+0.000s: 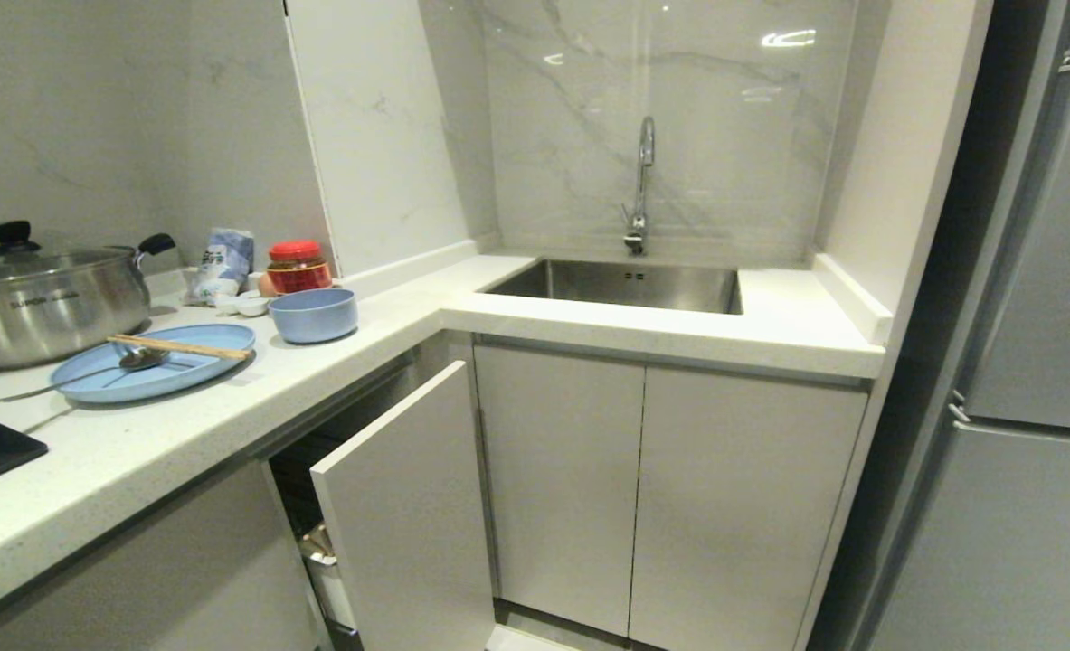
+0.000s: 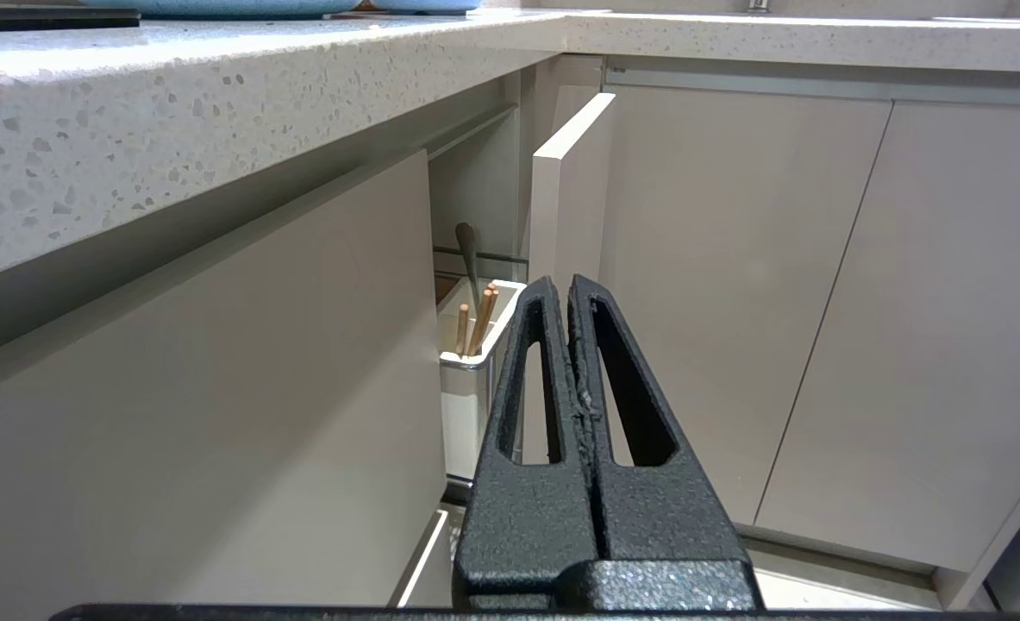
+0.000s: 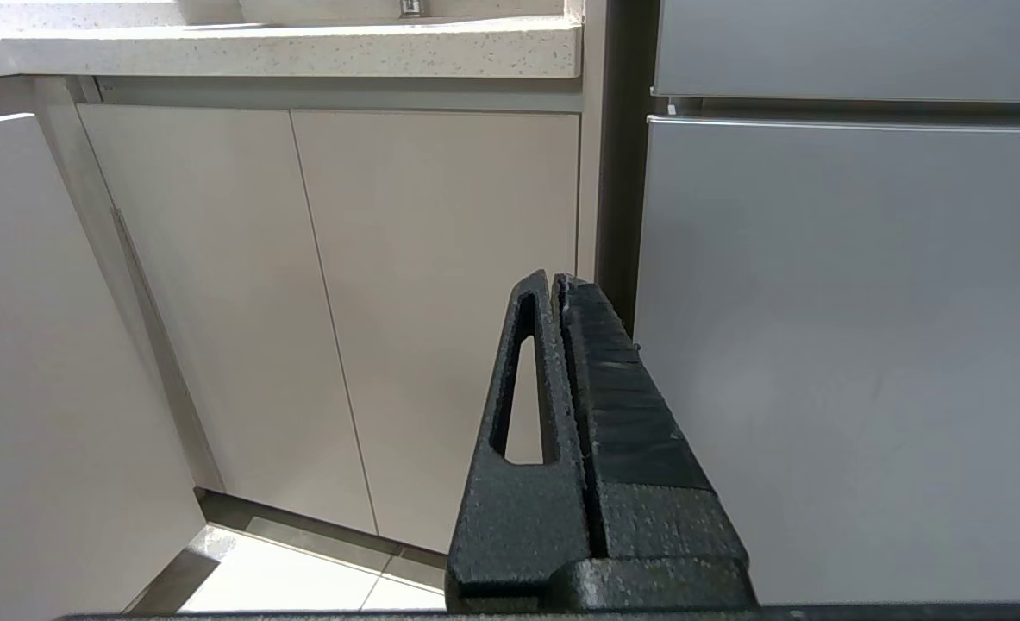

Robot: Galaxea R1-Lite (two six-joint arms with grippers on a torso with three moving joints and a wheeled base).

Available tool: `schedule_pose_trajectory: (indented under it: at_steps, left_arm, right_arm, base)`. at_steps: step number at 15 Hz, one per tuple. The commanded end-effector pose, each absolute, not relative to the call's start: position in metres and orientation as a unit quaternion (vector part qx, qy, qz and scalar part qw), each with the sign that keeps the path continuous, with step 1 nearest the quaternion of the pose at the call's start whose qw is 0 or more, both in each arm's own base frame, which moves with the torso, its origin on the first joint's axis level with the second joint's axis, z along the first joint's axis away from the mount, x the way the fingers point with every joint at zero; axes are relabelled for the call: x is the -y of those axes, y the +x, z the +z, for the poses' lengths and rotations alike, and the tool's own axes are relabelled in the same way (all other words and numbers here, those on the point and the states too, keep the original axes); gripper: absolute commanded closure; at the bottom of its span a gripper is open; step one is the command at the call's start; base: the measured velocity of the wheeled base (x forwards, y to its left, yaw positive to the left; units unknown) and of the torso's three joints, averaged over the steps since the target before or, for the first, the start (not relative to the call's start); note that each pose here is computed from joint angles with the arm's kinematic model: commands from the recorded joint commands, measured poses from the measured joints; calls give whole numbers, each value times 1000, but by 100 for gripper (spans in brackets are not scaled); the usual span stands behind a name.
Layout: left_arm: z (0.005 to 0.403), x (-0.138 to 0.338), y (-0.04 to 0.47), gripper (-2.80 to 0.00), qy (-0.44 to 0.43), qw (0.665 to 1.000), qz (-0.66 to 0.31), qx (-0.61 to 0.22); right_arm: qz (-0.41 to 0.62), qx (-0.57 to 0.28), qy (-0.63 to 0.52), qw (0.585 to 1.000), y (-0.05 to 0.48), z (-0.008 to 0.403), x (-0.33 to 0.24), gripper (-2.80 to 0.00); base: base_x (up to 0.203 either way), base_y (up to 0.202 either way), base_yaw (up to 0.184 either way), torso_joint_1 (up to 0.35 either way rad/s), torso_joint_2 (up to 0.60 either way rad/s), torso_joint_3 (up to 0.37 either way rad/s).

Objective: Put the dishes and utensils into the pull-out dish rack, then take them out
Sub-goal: Open the cupboard

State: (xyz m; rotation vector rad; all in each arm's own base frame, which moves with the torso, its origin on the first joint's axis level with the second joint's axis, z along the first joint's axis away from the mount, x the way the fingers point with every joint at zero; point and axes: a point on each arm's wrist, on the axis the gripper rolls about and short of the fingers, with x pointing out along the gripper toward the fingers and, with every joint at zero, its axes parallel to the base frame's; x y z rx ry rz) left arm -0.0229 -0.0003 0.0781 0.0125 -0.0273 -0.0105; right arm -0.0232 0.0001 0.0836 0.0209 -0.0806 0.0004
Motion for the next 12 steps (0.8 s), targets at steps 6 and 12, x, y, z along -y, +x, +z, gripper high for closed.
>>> schedule_pose_trajectory:
  at_steps: [6,12]
  left_arm:
    - [84,0,-25,0,18,999,11,24]
    - [199,1,-65,0,30,992,-15,122]
  right_arm:
    - [0,28,11,1000,-21,76,0,0]
    - [0,28,11,1000,-21,76,0,0]
  base:
    - [0,0,0,0,0,0]
    - [0,0,0,0,0,0]
